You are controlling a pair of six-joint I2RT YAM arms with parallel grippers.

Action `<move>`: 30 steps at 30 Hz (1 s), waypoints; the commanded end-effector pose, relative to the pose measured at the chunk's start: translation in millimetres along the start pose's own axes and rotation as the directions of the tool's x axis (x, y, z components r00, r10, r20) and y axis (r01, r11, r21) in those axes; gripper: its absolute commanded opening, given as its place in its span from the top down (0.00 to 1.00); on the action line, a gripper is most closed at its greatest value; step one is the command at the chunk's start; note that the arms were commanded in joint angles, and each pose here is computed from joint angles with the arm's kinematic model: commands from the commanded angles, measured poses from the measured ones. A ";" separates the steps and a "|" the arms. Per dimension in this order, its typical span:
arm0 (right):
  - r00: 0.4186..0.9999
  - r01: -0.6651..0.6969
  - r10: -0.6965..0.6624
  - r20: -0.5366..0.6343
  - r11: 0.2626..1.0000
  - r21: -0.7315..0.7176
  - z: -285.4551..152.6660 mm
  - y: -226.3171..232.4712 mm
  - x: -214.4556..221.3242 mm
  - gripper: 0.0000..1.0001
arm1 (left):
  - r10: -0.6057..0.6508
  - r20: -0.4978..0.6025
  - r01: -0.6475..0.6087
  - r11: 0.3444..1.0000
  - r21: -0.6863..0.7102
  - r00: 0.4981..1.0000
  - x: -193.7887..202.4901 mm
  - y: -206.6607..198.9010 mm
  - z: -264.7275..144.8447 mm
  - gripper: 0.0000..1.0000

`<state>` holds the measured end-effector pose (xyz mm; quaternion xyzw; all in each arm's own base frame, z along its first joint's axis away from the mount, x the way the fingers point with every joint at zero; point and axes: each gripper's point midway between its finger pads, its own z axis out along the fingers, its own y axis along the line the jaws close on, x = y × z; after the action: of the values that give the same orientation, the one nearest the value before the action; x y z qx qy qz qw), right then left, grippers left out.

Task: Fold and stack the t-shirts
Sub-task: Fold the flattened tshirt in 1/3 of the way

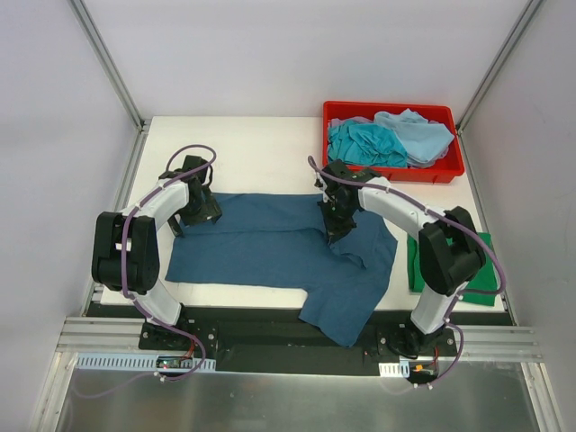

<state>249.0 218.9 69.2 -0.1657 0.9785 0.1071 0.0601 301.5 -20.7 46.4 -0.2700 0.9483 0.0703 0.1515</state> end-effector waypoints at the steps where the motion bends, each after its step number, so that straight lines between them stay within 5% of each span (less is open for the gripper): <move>1: 0.998 -0.054 0.046 -0.047 0.981 -0.186 -39.9 38.5 6.0 0.98 | 0.008 0.026 -0.008 1.000 -0.003 1.000 -6.7 2.8 -7.4 0.01; 7: 0.991 -0.112 0.087 -0.107 0.960 -0.258 -28.8 55.7 -1.5 0.91 | 0.009 0.032 -0.009 1.000 -0.006 0.999 -7.5 3.9 -8.1 0.01; 9: 0.988 -0.133 0.110 -0.105 0.961 -0.242 -21.6 54.0 -6.7 0.76 | 0.007 0.037 -0.007 1.000 -0.004 0.999 -9.2 3.5 -9.8 0.01; 13: 0.995 -0.091 0.080 -0.058 0.969 -0.229 -26.1 50.0 -11.8 0.28 | 0.005 0.045 -0.004 1.000 -0.007 0.999 -10.9 4.5 -11.9 0.01; 20: 0.983 -0.034 0.043 0.181 0.998 -0.050 -63.1 7.4 -14.5 0.01 | 0.000 0.051 0.000 1.000 0.005 0.999 -13.6 2.0 -15.0 0.01; 27: 0.911 -0.362 0.374 0.173 0.927 -0.101 -48.6 -39.1 19.8 0.01 | -0.013 0.040 0.011 0.999 0.042 0.999 -16.0 -7.4 -18.0 0.01; 30: 0.879 -0.444 0.455 0.146 0.890 -0.101 -36.3 -46.1 35.6 0.10 | -0.014 0.034 0.012 0.999 0.037 0.999 -16.3 -8.6 -15.1 0.01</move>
<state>239.1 160.1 106.2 0.0077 0.9794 0.1567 0.1270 308.9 -22.5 53.0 -0.2703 0.9469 0.0634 0.1619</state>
